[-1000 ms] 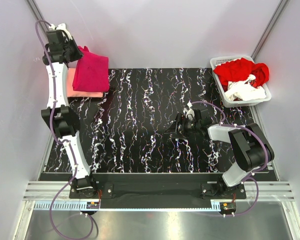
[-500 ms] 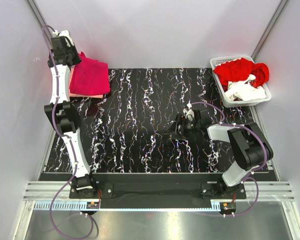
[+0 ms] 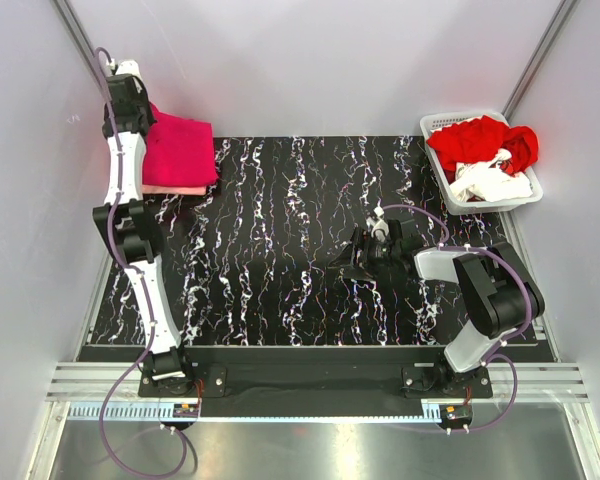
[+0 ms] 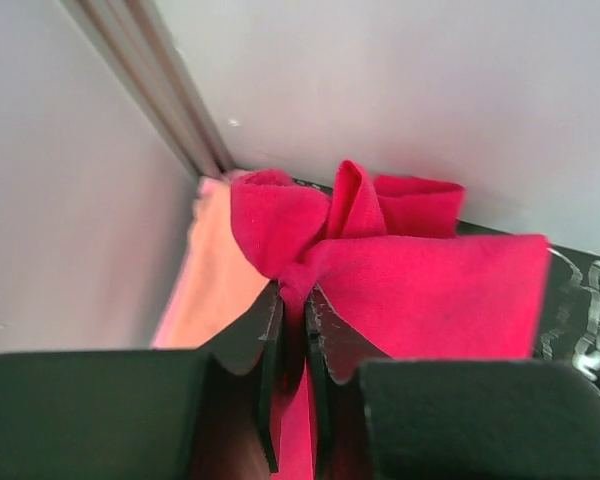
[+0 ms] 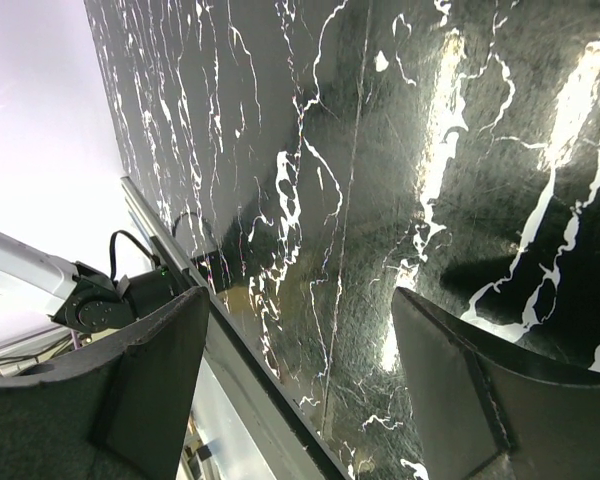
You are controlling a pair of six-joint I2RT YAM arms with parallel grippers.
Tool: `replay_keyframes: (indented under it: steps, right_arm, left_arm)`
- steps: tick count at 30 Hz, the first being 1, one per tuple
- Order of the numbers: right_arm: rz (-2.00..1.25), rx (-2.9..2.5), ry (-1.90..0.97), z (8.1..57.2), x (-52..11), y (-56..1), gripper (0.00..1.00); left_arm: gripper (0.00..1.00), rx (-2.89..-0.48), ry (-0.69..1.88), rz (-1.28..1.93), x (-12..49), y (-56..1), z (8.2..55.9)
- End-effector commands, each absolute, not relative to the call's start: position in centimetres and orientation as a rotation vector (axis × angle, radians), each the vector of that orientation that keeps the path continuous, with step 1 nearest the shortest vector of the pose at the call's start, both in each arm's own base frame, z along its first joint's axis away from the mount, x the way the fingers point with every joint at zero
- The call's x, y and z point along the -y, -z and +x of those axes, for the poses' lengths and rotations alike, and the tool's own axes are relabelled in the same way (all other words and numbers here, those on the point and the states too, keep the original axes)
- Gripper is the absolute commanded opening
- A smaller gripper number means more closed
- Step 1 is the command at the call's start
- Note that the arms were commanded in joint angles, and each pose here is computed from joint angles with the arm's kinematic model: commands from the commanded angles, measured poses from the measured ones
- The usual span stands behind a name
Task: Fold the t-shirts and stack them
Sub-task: Neatly place the folded tshirt to the corner
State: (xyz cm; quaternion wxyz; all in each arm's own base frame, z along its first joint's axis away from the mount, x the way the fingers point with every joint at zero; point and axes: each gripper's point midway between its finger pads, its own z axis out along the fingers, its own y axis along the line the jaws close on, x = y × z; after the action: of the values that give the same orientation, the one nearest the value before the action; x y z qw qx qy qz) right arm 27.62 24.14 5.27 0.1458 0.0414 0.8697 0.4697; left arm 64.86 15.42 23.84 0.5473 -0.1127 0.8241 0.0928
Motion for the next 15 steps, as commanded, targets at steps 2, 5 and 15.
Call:
replay_keyframes:
  steps: [2,5,15]
  right_arm:
    - [0.086,-2.440,-1.396,28.8,-24.5,-6.6,0.81]
    - [0.083,-2.441,-1.403,28.7,-24.5,-6.6,0.81]
    - [0.090,-2.436,-1.426,28.8,-24.4,-6.5,0.82]
  left_arm:
    - [0.14,-1.727,-0.425,-0.268,-18.2,-30.1,66.0]
    - [0.15,-1.672,-0.513,-0.261,-19.0,-31.3,66.0]
    - [0.65,-1.565,-0.696,-0.267,-21.7,-33.1,65.7]
